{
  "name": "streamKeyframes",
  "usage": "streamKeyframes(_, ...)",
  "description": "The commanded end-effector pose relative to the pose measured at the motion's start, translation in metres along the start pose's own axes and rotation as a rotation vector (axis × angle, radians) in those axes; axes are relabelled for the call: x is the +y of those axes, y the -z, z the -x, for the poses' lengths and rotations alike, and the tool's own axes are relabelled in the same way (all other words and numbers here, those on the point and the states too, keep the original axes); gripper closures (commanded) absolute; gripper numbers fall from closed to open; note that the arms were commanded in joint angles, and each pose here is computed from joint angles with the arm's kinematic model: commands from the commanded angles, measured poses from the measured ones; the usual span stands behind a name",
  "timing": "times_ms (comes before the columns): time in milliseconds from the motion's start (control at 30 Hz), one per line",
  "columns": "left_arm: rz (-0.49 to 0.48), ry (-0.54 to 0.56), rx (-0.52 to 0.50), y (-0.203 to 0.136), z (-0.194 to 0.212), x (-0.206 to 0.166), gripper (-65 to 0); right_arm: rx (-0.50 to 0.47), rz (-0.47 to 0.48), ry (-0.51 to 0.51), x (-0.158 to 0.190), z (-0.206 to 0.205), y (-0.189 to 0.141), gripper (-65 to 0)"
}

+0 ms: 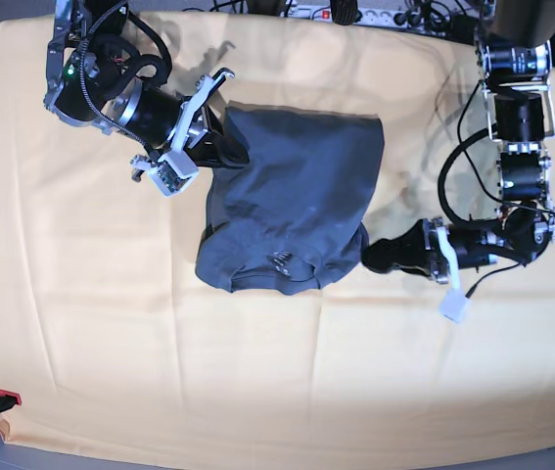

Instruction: Fold the T-shirt properly

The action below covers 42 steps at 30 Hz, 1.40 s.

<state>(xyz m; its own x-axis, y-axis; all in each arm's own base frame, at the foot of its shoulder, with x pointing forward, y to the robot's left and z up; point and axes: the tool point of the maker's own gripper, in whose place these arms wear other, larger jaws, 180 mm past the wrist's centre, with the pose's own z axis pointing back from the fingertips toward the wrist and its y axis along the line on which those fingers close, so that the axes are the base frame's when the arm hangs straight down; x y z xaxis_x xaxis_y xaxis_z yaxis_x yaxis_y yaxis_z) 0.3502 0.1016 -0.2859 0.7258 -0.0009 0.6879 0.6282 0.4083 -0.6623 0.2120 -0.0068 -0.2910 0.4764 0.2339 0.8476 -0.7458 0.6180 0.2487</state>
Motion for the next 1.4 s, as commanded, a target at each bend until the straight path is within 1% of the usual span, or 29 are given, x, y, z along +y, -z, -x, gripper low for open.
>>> streamKeyframes(0,-0.03,0.054,0.007,0.001,-0.01,0.002,0.0,-0.043,-0.029,-0.015,0.008,-0.011,0.0,0.0)
streamKeyframes(67,-0.14,0.094,0.068,0.012,0.002,0.021,0.0,-0.019,-0.036,-0.027,0.013,-0.006,0.005,0.0)
streamKeyframes(133,-0.246,0.164,0.12,0.019,0.012,0.04,0.0,0.025,-0.04,-0.029,0.014,0.006,0.012,0.0)
streamKeyframes(200,-0.312,0.231,0.159,0.024,0.018,0.052,0.0,0.062,-0.044,-0.011,0.013,0.021,0.02,0.0)
streamKeyframes(300,-0.379,0.324,0.194,0.028,0.022,0.064,0.0,0.12,-0.043,0.029,0.008,0.044,0.028,0.0)
streamKeyframes(333,-0.418,0.343,0.196,0.028,0.021,0.07,0.0,0.138,-0.038,0.034,0.006,0.049,0.029,0.0)
streamKeyframes(467,-0.517,0.46,0.185,0.03,0.01,0.084,0.0,0.169,-0.036,0.04,0.005,0.057,0.028,0.0)
streamKeyframes(567,-0.569,0.499,0.227,0.027,0.01,0.092,0.0,0.204,-0.037,0.04,0.006,0.063,0.027,0.0)
streamKeyframes(667,-0.597,0.501,0.263,0.018,0.002,0.096,0.0,0.205,-0.031,0.018,0.006,0.058,0.024,0.0)
streamKeyframes(733,-0.579,0.467,0.272,0.011,-0.006,0.092,0.0,0.164,-0.021,-0.009,0.008,0.042,0.02,0.0)
streamKeyframes(767,-0.549,0.451,0.271,0.009,-0.01,0.086,0.0,0.128,-0.021,-0.027,0.011,0.03,0.018,0.0)
streamKeyframes(867,-0.435,0.386,0.254,0.003,-0.021,0.057,0.0,-0.011,-0.007,-0.09,0.014,-0.007,0.011,0.0)
streamKeyframes(933,-0.343,0.34,0.22,-0.002,-0.029,0.033,0.0,-0.086,0.007,-0.112,0.011,-0.027,0.006,0.0)
streamKeyframes(1000,-0.249,0.274,0.162,-0.009,-0.039,0.011,0.0,-0.155,0.017,-0.084,0.002,-0.046,0.001,0.0)
streamKeyframes(1067,-0.166,0.245,0.118,-0.017,-0.043,-0.005,0.0,-0.228,0.017,-0.049,-0.005,-0.061,-0.008,0.0)
streamKeyframes(1167,-0.049,0.199,0.068,-0.031,-0.036,-0.024,0.0,-0.329,-0.022,0.029,-0.01,-0.074,-0.03,0.0)
streamKeyframes(1267,-0.071,0.159,0.032,-0.043,-0.026,-0.02,0.0,-0.361,-0.079,0.116,-0.013,-0.074,-0.053,0.0)
streamKeyframes(1367,-0.094,0.138,0.002,-0.054,-0.016,-0.022,0.0,-0.367,-0.098,0.157,-0.019,-0.069,-0.079,0.0)
